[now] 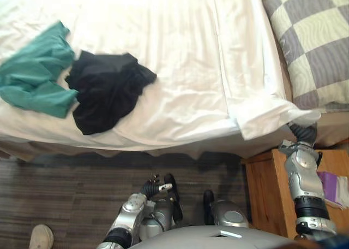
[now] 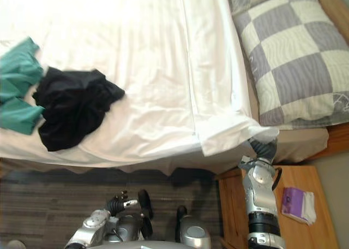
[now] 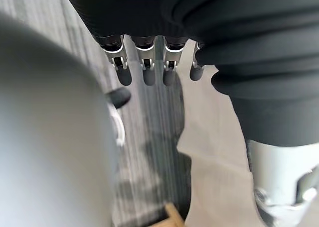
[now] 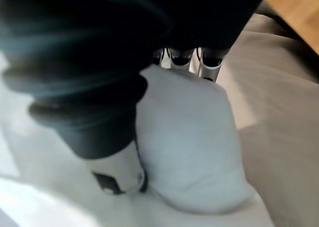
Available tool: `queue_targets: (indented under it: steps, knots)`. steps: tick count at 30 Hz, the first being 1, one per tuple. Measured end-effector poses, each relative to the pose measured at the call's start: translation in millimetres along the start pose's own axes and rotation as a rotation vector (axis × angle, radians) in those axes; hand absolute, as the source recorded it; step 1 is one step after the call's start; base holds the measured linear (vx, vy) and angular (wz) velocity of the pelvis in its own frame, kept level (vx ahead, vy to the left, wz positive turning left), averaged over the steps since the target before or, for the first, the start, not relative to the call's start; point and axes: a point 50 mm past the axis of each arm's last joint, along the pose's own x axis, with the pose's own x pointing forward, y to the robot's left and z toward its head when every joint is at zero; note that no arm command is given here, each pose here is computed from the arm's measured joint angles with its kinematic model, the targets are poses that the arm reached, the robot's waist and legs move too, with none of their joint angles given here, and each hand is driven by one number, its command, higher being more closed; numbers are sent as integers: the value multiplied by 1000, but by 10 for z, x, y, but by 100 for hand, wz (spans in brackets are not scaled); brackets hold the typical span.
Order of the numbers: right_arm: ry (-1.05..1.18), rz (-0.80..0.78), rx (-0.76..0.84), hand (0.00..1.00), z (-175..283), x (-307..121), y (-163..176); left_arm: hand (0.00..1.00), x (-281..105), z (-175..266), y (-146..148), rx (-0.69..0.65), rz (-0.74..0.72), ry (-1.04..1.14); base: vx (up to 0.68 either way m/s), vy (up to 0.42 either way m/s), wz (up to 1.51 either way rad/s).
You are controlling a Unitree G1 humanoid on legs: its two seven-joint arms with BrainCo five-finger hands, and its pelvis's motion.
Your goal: Tidy the bed and pick cloth on bed and put in laundry
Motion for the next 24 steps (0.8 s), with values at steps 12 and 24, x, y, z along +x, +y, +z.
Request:
queue_targets:
  steps: [12,24]
  knots:
    - [-8,-544,51,0,-114,-392,-1127,0,-79,-324,-35,-120,-11,73,88,10,-35]
    - [-227,69,220,100,562,-194,-262,0,-126,-455,-93,-114,-57,122,25,-53,8]
